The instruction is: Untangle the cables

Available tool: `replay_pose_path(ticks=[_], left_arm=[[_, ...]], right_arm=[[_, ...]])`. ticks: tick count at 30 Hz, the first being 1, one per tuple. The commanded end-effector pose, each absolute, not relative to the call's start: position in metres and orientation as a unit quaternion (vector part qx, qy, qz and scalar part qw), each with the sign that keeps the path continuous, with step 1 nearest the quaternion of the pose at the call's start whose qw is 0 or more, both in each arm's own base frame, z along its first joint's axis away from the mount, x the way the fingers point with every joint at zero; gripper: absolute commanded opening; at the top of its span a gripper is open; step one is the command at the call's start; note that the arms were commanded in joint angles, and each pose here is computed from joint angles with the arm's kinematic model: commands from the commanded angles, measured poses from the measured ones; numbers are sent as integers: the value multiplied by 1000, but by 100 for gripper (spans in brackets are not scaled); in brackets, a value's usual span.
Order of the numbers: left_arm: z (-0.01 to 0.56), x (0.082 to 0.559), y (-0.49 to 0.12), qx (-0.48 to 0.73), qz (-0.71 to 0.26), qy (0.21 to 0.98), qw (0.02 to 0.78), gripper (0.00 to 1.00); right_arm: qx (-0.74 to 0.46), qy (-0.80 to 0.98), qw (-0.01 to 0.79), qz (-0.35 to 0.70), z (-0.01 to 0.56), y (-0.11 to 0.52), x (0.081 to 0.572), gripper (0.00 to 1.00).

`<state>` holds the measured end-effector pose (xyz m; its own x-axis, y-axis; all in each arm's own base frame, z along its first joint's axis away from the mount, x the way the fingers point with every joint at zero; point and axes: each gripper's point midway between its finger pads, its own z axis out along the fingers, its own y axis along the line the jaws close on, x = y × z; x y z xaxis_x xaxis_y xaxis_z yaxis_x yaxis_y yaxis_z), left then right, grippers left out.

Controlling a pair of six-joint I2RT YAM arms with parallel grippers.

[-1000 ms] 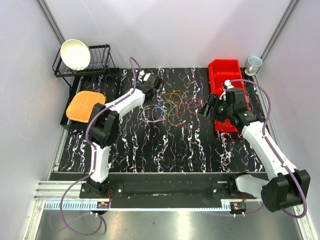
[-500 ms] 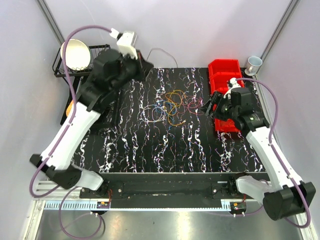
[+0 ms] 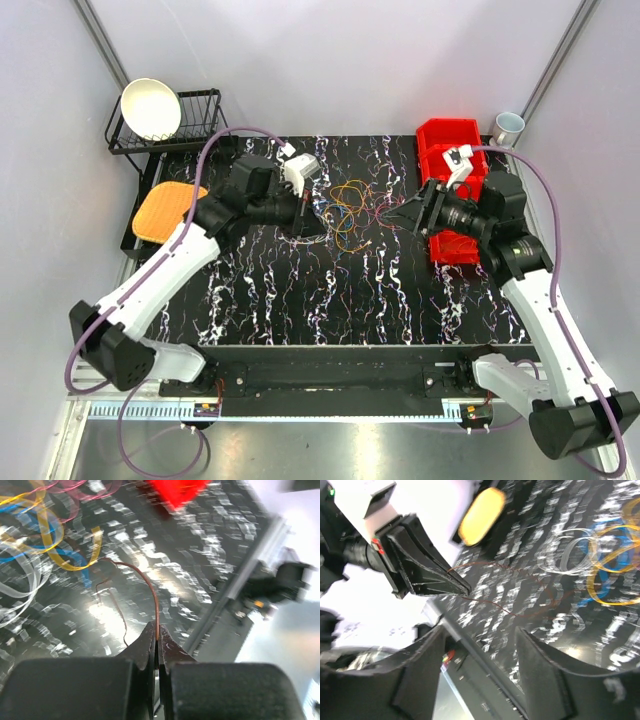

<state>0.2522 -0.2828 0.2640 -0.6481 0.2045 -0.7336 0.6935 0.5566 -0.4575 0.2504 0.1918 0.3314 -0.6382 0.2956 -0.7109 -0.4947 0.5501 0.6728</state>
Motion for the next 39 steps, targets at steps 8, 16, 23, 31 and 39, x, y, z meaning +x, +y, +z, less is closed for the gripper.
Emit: replay_pose_path(ticks=[8,16,23,31,39], left_arm=[[354,198,-311,380,-548,669,330,0],[373,190,-322,393,-589,631,316,0],[367,191,-333,394,-601,631,293,0],[369,190,-342,397,-614,619,287,0],[368,189,-345,397,-617,618,282,0]], right_arm=[[-173,704,390,567,373,223,221,59],[-191,706,390,559,373,229,219,59],[-193,719,389,543,358,234,228,60],[-195,726,384,536,351,239,229,56],[-190,736,399,514,345,235,233,54]])
